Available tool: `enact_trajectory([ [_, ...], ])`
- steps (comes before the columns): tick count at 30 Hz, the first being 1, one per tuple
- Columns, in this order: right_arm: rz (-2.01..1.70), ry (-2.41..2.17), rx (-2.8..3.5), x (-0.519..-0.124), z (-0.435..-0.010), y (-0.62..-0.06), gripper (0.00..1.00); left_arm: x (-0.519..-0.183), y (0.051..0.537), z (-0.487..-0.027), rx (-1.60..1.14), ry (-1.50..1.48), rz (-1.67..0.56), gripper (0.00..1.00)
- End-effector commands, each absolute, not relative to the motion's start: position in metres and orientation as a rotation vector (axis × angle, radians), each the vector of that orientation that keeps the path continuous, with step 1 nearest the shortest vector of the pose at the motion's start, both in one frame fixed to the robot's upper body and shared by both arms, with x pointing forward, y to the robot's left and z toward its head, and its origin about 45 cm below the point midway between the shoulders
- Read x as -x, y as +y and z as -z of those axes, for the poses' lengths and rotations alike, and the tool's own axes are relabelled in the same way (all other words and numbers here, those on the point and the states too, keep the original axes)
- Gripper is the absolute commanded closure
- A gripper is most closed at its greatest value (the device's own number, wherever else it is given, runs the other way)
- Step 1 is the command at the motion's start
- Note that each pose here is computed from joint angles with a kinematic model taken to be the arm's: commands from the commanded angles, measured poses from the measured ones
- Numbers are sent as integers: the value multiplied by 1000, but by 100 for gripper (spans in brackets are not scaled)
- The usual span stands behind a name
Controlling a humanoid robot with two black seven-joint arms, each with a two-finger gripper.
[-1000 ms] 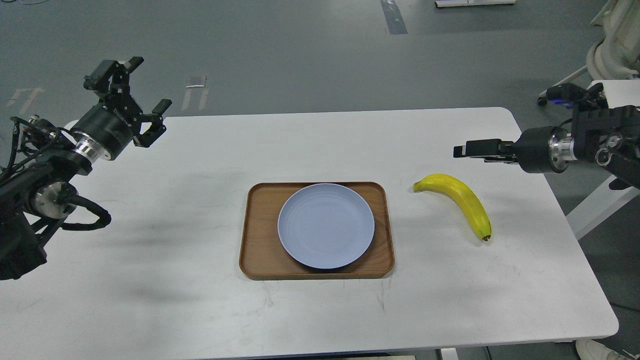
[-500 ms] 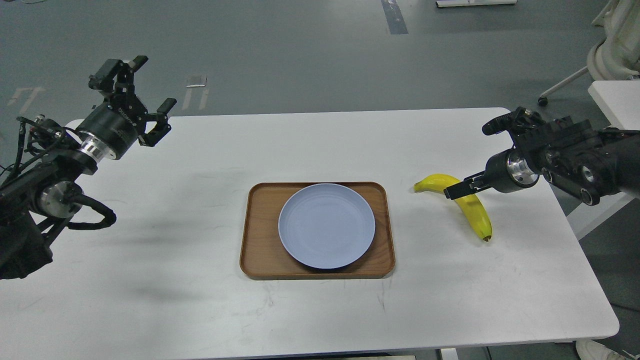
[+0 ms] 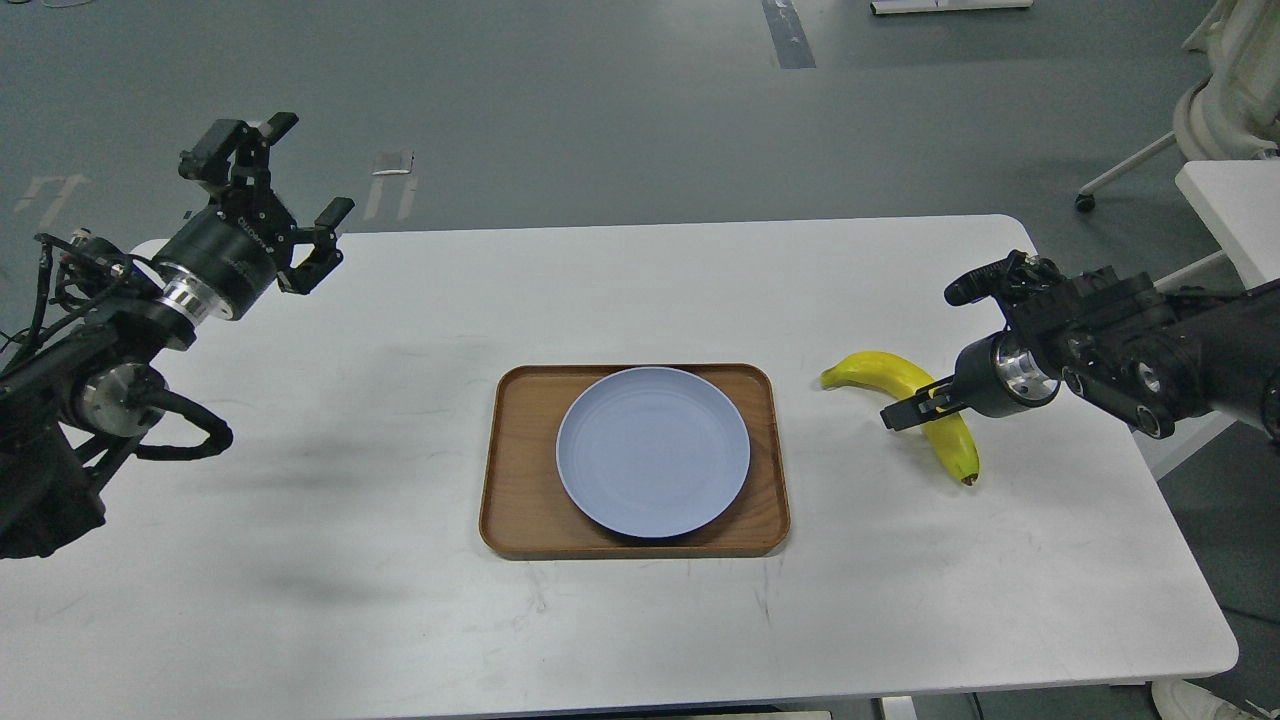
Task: Place banana on plate with both arms
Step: 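Reach the right gripper down to the yellow banana and grasp it, then lift the banana with the right gripper and carry it over the plate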
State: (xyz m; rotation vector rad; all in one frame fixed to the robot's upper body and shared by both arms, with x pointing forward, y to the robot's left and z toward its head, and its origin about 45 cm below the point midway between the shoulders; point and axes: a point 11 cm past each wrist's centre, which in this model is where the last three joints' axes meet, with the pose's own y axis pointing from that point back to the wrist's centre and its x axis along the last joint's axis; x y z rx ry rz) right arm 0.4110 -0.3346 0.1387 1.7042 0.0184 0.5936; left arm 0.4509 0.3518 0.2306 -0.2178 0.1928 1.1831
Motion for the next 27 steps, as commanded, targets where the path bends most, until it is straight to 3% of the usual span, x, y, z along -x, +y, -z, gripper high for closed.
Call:
enact_trajectory([
  [1,-602,9,-1699,-414,-146,-337,96,-451,353,-232,217,189,-1184,0],
  [13,-792,-3,-1724,-449,-230,-294,100,-451,356,-234,215,184,-1188,0],
  [18,-833,35,-1743,-451,-237,-270,100,-451,358,-235,216,181,-1192,0],
  [27,-916,262,-1829,-433,-212,-151,100,-453,358,-238,215,174,-1189,0],
])
